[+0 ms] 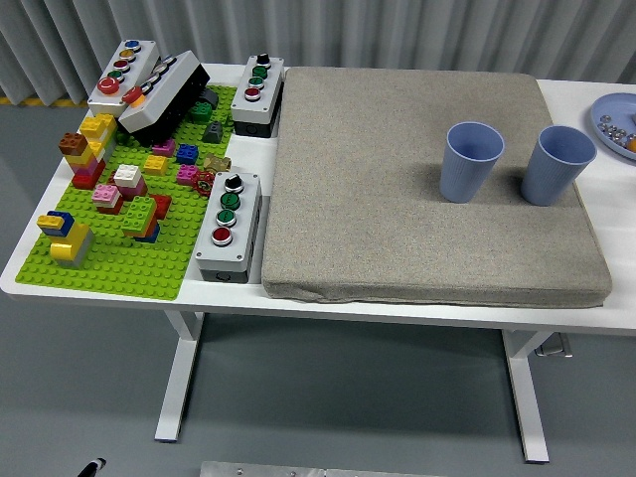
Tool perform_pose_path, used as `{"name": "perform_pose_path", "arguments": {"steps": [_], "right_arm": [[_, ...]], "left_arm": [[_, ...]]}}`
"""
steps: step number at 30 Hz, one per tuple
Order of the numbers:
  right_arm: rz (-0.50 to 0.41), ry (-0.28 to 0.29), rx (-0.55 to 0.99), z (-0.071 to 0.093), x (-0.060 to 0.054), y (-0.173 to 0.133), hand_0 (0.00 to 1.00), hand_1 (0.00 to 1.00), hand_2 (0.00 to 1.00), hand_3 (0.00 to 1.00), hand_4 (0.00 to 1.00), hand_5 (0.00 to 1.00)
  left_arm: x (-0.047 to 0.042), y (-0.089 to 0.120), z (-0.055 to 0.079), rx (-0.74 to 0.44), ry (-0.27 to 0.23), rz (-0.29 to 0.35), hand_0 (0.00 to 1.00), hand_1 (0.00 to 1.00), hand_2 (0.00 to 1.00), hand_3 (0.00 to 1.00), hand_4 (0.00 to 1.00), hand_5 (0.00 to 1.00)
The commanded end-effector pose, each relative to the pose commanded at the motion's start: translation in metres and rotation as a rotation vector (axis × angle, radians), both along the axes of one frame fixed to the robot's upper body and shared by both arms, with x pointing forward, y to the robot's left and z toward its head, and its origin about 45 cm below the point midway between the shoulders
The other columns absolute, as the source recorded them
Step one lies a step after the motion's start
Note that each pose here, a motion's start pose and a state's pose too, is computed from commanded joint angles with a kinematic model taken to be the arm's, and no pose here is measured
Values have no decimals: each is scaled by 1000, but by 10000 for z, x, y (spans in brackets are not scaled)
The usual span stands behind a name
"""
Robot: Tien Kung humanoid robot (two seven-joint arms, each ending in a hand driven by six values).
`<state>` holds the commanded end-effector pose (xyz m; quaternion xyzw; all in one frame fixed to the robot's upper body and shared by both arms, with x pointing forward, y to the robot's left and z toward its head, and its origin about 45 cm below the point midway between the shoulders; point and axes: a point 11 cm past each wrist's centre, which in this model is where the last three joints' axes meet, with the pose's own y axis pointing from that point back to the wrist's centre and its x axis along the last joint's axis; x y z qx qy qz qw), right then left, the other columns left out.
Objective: Pick cup pour cup place
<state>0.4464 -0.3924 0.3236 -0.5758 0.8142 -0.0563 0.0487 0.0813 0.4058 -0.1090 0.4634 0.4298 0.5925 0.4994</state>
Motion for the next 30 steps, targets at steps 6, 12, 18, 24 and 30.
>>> {"name": "perform_pose_path", "arguments": {"steps": [6, 12, 18, 24, 30], "right_arm": [[7, 11, -17, -80, -104, -6, 821, 755, 733, 744, 766, 998], [13, 35, -16, -232, -213, 8, 821, 755, 735, 744, 767, 998], [13, 32, -5, -285, -270, 36, 821, 755, 735, 745, 765, 998], [45, 32, 15, -455, -317, 80, 828, 768, 766, 796, 847, 590], [134, 107, -3, -771, -355, 109, 856, 829, 892, 923, 890, 416]], "left_arm": [[-9, 1, -1, 0, 3, -3, 837, 824, 901, 797, 646, 998], [-45, -1, -8, 0, 11, -7, 837, 823, 901, 796, 646, 998], [-51, -1, -9, -1, 13, -9, 837, 824, 901, 796, 647, 998], [-26, -2, -5, 0, 9, -15, 838, 824, 901, 797, 647, 998], [1, -8, -2, 0, 4, -20, 837, 824, 901, 797, 647, 998]]}}
